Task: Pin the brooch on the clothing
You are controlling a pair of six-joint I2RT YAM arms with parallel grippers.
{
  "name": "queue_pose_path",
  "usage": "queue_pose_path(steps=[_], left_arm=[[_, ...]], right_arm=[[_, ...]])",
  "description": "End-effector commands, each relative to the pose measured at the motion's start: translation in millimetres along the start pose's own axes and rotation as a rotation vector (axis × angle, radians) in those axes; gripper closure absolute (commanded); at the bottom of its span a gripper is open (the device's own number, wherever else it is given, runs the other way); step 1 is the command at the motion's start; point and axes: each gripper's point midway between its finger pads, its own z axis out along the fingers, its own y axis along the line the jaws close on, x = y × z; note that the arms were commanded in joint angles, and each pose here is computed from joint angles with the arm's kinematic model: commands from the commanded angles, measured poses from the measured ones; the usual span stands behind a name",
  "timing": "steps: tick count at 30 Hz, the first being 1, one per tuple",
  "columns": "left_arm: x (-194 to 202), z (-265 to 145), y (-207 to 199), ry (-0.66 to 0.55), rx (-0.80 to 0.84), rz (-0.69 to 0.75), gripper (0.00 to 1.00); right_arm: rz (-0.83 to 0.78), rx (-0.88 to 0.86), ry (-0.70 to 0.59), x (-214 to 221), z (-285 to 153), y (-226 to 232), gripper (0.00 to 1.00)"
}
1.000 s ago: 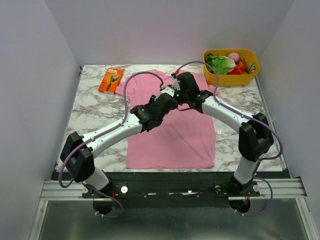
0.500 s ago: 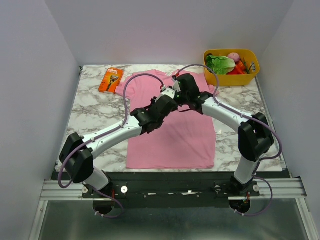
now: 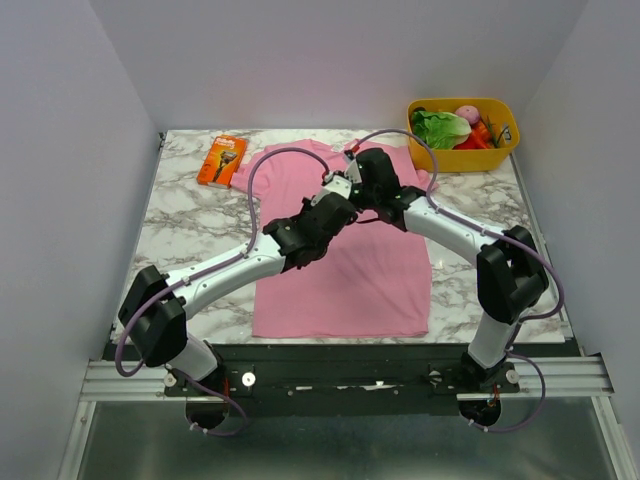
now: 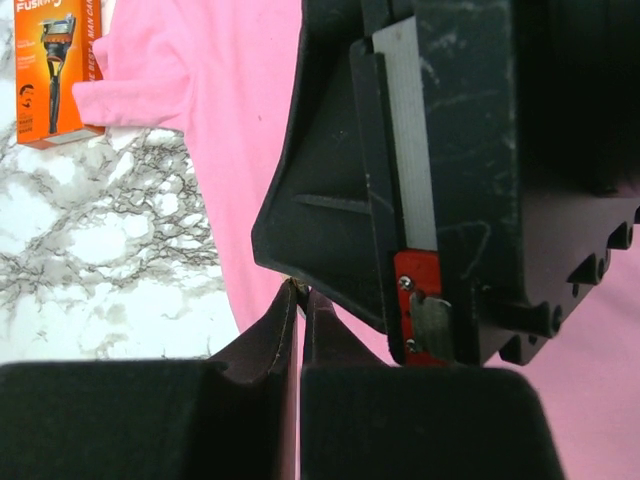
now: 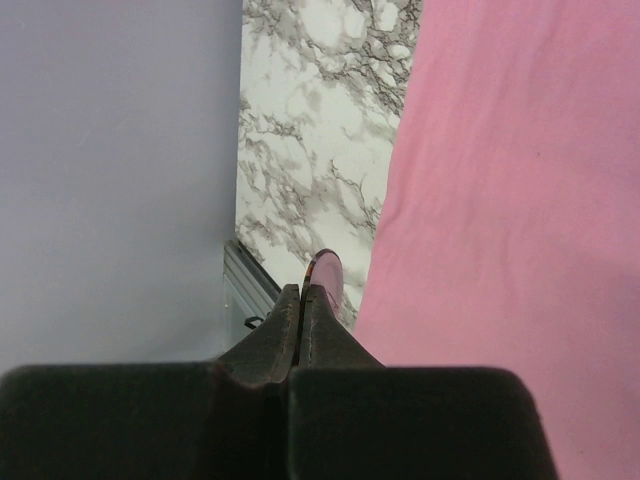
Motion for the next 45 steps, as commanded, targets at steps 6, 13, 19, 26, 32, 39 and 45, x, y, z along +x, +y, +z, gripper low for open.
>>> queue_pose_path(steps=[6, 13, 19, 26, 32, 39, 45], left_arm=[[-22.7, -12.7, 32.6, -0.086, -0.092, -0.1, 1.0], [-39.2, -41.4, 41.3, -0.129, 0.047, -0.187, 1.0], [-66.1, -83.6, 33.8, -0.218, 0.35, -0.285, 1.0], [-101.3, -150.6, 15.4, -0.312, 0.703, -0.33, 1.0], [-117.0, -192.4, -1.7, -0.367, 0.958, -0.317, 1.0], [-124.9, -207.5, -4.1, -0.388, 1.037, -0.318, 1.0], [-125.6, -207.5, -4.8, -0.38, 1.043, -0.323, 1.0]], right_arm=[[-0.062, -0.099, 0.068, 21.8, -19.4, 29.1, 0.47], [-0.094, -0.066, -0.05, -11.1, -49.2, 13.3, 0.18], [-0.312, -0.148, -0.16, -29.5, -96.4, 52.0, 0.0], [-0.511, -0.338, -0.166, -8.7, -141.7, 101.1, 0.0], [-0.677, -0.447, -0.249, 0.4, -173.2, 126.8, 0.0], [-0.705, -0.468, -0.246, 7.1, -179.3, 128.0, 0.04], [-0.712, -0.481, -0.236, 9.4, -178.1, 128.2, 0.15]])
